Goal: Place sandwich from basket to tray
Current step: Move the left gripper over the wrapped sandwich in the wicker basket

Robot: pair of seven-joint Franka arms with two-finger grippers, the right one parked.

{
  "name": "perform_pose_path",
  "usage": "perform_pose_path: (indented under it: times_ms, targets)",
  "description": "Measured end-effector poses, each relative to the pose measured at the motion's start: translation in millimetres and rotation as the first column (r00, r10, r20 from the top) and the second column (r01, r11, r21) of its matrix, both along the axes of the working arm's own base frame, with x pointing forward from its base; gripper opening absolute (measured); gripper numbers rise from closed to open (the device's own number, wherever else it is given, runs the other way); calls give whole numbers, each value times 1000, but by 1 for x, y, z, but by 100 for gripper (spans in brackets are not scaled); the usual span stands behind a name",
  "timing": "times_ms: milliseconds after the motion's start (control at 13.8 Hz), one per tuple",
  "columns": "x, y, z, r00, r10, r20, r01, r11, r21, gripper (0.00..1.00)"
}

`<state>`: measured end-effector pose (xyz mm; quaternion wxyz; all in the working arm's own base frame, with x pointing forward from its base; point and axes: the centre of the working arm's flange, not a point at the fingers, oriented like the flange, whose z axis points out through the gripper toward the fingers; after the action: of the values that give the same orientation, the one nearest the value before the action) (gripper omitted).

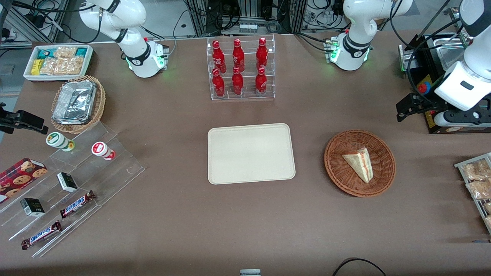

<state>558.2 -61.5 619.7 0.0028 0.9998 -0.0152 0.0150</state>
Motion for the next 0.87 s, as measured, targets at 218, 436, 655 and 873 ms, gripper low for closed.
perform_pose_path:
  times_ms: [218,436,655,873]
  targets:
    - [0,9,-1,1000,15,-17,-15,1000,2,100]
    - [1,29,-15,997,46,-54,-45,999,17,100]
    - [7,30,-80,998,55,-35,-53,998,42,100]
    - [2,22,-154,980,197,19,-197,980,26,100]
